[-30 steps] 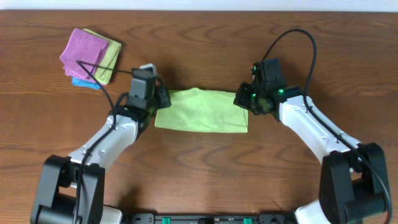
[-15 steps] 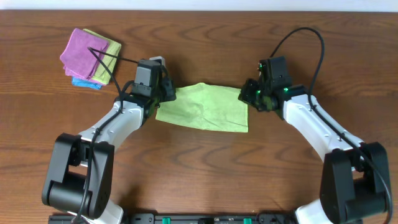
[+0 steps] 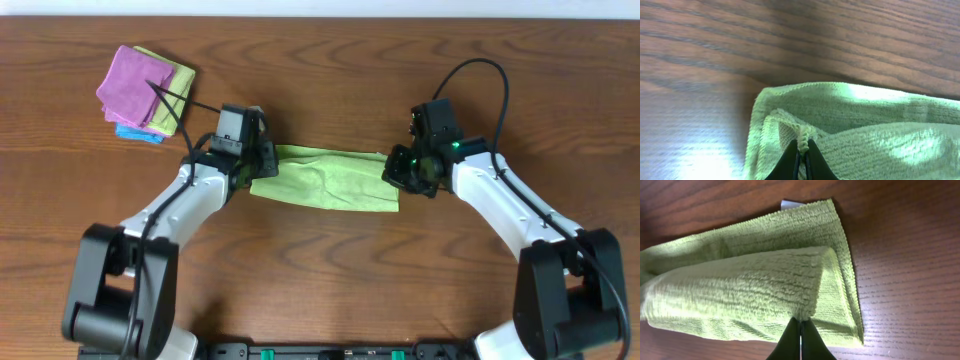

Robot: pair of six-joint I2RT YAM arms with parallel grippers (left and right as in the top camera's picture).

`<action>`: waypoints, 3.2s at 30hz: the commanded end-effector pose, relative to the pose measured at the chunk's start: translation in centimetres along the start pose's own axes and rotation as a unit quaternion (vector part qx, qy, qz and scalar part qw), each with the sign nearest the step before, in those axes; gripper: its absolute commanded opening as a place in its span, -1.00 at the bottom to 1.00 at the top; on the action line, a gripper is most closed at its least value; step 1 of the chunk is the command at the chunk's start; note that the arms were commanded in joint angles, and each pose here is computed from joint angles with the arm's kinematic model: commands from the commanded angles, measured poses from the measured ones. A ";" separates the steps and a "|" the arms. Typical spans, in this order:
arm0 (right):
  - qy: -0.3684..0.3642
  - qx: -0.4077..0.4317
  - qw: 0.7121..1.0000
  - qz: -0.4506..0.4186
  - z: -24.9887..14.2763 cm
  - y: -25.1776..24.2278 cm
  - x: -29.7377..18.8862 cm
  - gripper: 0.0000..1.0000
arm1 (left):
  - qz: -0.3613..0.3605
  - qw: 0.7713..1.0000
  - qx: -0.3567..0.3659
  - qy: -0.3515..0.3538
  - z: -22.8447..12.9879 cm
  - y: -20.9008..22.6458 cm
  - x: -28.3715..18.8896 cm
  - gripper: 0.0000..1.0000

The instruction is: Fold the cloth

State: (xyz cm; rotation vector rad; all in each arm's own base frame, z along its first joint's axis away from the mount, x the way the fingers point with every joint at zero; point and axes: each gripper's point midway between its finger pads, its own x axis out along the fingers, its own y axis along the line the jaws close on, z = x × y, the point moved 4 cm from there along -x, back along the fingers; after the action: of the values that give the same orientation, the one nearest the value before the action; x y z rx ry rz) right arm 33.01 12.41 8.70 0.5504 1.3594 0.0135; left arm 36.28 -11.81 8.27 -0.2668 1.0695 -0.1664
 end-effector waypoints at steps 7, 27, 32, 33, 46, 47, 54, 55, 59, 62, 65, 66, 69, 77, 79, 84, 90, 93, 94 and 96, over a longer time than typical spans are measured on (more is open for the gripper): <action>0.020 -0.007 1.000 -0.007 -0.6 0.1 0.1 -0.96 | 0.035 0.999 0.010 -0.002 0.3 0.7 -1.8 -0.88; 0.037 -0.009 0.999 -0.020 -1.5 -0.2 0.1 -0.97 | 0.060 0.998 -0.002 0.032 -1.3 1.6 -1.4 -0.89; 0.034 -0.020 0.999 -0.027 -1.8 0.0 0.2 0.41 | 0.058 0.998 -0.002 0.025 -1.0 1.6 -1.3 0.91; 0.034 -0.020 0.999 -0.027 -1.8 0.0 0.2 0.55 | 0.058 0.998 -0.002 0.026 -1.0 1.6 -1.4 0.91; 0.023 -0.013 1.000 0.010 0.3 0.0 -0.9 -0.97 | 0.019 0.999 0.015 0.040 -1.3 0.6 -1.3 -0.39; 0.023 -0.015 1.000 0.012 0.3 0.0 -0.9 -0.97 | 0.018 0.999 0.015 0.039 -1.3 0.6 -1.3 -0.68; 0.024 -0.017 1.000 0.011 0.2 0.0 -0.9 -0.97 | 0.000 1.000 0.019 0.014 -0.2 -0.1 -1.3 -0.88; 0.024 -0.018 0.999 0.011 0.2 0.0 -0.9 -0.97 | -0.014 1.000 0.021 0.011 0.0 -0.5 -1.4 -0.89; 0.024 -0.020 0.999 0.011 0.2 0.0 -0.9 -0.97 | -0.049 0.998 0.023 0.010 0.1 -1.6 -1.6 -0.88; 0.024 -0.020 0.999 0.011 0.2 0.0 -0.9 -0.97 | -0.035 0.999 0.019 0.031 -0.8 -1.1 -1.6 -0.88; 0.025 -0.020 0.999 0.011 0.2 0.0 -0.9 -0.97 | 0.025 0.998 0.013 0.059 -2.1 0.7 -1.6 -0.88; 0.025 -0.020 0.999 0.011 0.2 0.0 -0.9 -0.97 | 0.041 0.997 0.012 0.065 -2.4 1.2 -1.6 -0.88; 0.028 -0.020 0.999 0.016 0.1 0.1 -0.9 -0.97 | 0.057 0.996 0.012 0.069 -2.7 1.8 -1.5 -0.81; 0.036 -0.020 0.999 0.024 -0.1 0.3 -0.9 -0.97 | 0.048 0.998 0.014 0.044 -1.3 1.1 -2.7 0.31; 0.036 -0.025 0.999 0.025 -0.1 0.3 -0.9 -0.97 | 0.037 0.999 0.016 0.024 -0.3 0.4 -3.8 0.33; 0.036 -0.029 0.999 0.026 -0.1 0.4 -0.9 -0.97 | -0.026 0.998 0.029 -0.054 2.7 -2.2 -7.4 -0.06; 0.036 -0.029 0.999 0.026 -0.1 0.4 -0.9 -0.97 | -0.049 0.998 0.016 -0.039 2.5 -2.7 -6.5 -0.44; 0.036 -0.029 0.999 0.026 -0.1 0.4 -0.9 -0.97 | -0.069 0.998 0.002 -0.001 1.4 -2.9 -4.8 -0.73; 0.036 -0.029 0.999 0.026 -0.1 0.4 -0.9 -0.97 | -0.073 0.997 -0.004 0.015 0.9 -2.9 -3.9 -0.81; 0.036 -0.029 0.999 0.026 -0.1 0.4 -0.9 -0.97 | -0.077 0.996 -0.009 0.042 0.0 -2.7 -2.5 -0.88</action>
State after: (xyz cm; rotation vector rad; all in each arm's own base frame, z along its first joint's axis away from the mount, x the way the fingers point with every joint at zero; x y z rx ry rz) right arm 32.34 12.53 9.44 0.5454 1.4194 0.1002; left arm 35.32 -12.95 12.93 -0.3204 1.0623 -0.2685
